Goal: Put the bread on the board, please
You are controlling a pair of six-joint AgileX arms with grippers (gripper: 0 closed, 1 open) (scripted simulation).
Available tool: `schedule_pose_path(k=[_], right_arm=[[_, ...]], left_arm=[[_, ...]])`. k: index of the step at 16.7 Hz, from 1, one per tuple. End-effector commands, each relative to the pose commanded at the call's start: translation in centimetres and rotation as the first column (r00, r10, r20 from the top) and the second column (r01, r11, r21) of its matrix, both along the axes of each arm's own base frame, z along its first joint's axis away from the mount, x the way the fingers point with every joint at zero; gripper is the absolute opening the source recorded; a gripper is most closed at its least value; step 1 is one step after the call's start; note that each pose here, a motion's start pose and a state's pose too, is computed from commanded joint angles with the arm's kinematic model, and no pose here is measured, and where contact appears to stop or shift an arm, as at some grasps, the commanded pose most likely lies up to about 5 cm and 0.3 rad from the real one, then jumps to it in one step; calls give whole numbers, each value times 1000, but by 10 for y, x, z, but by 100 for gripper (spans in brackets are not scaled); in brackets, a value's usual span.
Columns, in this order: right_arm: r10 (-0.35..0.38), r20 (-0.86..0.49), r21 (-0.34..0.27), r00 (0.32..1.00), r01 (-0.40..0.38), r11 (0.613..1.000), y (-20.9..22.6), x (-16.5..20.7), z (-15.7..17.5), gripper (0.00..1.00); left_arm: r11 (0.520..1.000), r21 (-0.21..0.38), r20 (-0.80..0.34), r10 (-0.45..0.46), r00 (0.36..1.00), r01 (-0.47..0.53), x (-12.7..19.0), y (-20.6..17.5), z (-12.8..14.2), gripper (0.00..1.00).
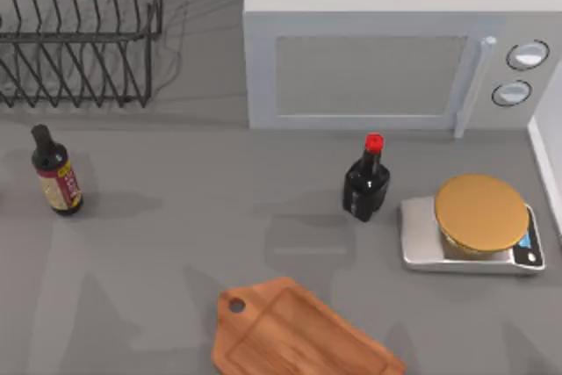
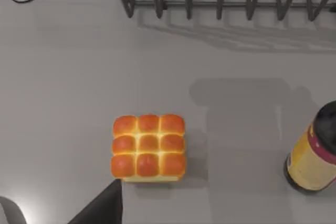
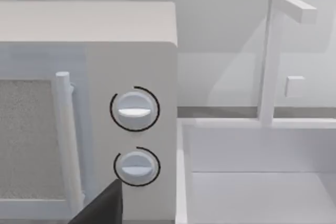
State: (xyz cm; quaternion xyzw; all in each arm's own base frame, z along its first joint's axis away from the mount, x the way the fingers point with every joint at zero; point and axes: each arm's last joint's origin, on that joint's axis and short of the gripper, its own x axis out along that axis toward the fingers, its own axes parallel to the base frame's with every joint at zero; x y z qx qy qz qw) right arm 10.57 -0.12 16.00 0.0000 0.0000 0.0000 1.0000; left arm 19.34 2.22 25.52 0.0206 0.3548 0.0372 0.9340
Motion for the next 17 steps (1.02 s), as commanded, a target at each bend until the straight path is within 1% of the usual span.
schedule_pose_path(k=[2, 4, 6, 8, 10, 12, 14, 17], right_arm=[[0, 0, 0, 1000, 0, 1000, 0, 0, 0, 100], [0, 0, 0, 1000, 0, 1000, 0, 0, 0, 100], [0, 0, 0, 1000, 0, 1000, 0, 0, 0, 100], [0, 0, 0, 1000, 0, 1000, 0, 0, 0, 100], [0, 0, 0, 1000, 0, 1000, 0, 0, 0, 100], [0, 0, 0, 1000, 0, 1000, 0, 0, 0, 100], [0, 0, 0, 1000, 0, 1000, 0, 0, 0, 100], [0, 0, 0, 1000, 0, 1000, 0, 0, 0, 100]], left_arm=[[1000, -11, -207, 8, 978, -10, 40, 11, -5, 100], [999, -26, -388, 10, 922, -22, 78, 23, -19, 100], [999, -42, -529, 6, 848, -34, 111, 36, -36, 100], [997, -57, -628, 1, 778, -48, 139, 49, -54, 100], [996, -69, -689, -5, 724, -59, 159, 60, -68, 100], [995, -78, -724, -11, 690, -66, 173, 67, -77, 100], [994, -83, -740, -15, 672, -69, 182, 72, -82, 100], [994, -84, -744, -16, 668, -70, 184, 73, -83, 100]])
